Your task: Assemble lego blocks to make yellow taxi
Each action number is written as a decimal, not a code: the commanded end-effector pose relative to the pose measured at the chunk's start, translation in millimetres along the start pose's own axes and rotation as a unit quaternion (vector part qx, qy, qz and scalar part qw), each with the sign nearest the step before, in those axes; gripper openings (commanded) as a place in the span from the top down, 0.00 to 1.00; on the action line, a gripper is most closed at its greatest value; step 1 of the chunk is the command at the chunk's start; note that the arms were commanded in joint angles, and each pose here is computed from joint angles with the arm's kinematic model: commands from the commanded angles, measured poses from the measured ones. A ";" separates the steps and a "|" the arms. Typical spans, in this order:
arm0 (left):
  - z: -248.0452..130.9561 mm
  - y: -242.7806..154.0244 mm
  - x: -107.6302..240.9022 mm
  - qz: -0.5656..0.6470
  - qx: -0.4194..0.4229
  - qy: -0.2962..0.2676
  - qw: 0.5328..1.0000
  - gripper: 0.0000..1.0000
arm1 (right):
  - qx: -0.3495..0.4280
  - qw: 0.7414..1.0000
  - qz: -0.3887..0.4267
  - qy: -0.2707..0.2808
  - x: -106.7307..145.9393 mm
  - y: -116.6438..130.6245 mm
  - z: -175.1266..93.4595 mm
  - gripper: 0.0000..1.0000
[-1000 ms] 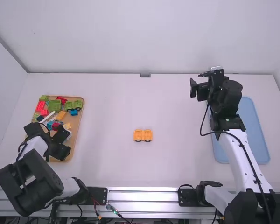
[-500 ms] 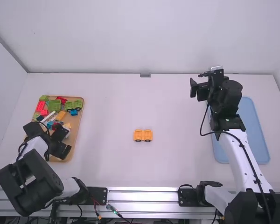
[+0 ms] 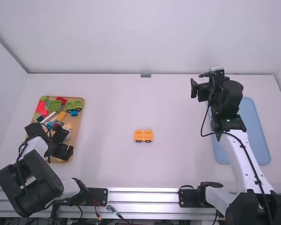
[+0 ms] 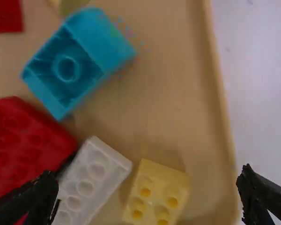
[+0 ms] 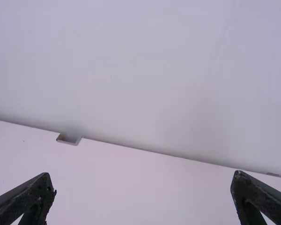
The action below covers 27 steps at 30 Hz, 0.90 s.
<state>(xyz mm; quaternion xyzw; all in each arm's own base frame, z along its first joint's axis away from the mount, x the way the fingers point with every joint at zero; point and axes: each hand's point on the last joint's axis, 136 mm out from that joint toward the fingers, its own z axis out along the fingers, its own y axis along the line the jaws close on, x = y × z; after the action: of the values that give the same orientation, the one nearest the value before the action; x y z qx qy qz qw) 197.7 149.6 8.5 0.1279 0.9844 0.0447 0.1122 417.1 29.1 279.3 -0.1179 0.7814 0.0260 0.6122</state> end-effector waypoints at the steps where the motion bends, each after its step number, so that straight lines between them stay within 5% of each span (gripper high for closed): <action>1: -13.4 2.7 -17.2 0.038 0.020 -0.029 0.999 0.01 | 0.000 1.000 -0.002 -0.014 -16.3 -2.1 -0.8 0.01; 18: 2.0 0.6 0.5 0.027 0.054 0.034 0.998 0.00 | 0.002 1.000 -0.003 -0.008 -13.1 -2.8 -0.7 0.01; 25: 18.5 3.2 13.1 0.028 0.059 0.077 0.995 0.09 | 0.003 1.000 -0.004 -0.011 -14.9 -3.1 -0.8 0.01; 27: 17.8 3.9 13.3 0.026 0.063 0.079 0.995 0.18 | 0.003 1.000 -0.004 -0.012 -15.1 -2.9 -0.8 0.01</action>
<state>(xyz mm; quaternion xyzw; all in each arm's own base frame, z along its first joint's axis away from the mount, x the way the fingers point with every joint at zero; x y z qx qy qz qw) 194.7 157.3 -9.1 0.1515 0.9877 -0.0025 0.0383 415.9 29.2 275.4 -0.1204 0.7861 0.0250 0.6058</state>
